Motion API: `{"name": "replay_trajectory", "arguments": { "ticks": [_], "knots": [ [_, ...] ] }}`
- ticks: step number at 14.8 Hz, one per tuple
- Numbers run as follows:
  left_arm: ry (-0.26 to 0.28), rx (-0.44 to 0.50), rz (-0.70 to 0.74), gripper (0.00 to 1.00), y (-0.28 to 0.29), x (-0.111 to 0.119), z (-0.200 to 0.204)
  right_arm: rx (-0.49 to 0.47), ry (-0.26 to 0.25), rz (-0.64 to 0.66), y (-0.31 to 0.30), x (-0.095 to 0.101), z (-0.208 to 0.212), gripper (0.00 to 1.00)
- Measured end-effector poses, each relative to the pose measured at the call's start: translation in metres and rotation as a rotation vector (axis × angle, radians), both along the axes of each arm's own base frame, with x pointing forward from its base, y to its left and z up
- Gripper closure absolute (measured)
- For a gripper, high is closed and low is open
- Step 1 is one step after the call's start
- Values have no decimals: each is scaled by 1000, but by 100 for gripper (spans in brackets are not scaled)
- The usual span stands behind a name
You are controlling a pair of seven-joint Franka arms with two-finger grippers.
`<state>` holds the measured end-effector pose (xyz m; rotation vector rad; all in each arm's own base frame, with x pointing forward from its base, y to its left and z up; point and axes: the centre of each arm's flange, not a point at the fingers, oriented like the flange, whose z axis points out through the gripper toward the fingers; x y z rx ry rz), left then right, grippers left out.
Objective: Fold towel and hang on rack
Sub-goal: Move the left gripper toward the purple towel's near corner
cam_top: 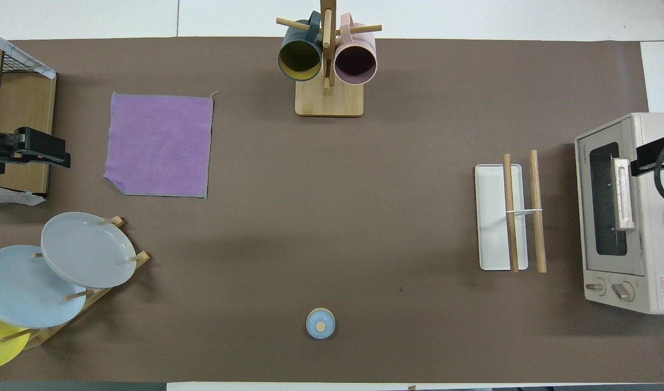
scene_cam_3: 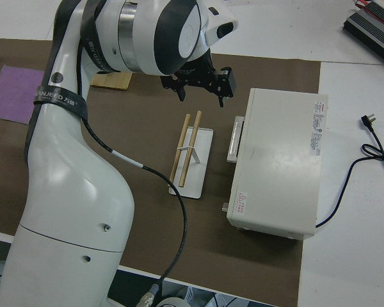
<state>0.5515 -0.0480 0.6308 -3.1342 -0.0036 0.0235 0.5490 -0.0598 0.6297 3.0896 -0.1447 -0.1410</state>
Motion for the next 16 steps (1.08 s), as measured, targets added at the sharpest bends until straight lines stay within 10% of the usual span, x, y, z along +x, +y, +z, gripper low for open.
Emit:
{"name": "replay_trajectory", "arguments": {
  "ticks": [12,16],
  "knots": [
    [52,6,14,0,9,-15,-3,0,0,0,0,0,0,0],
    [22,5,47,0,26,-7,-59,0,0,0,0,0,0,0]
  ]
}}
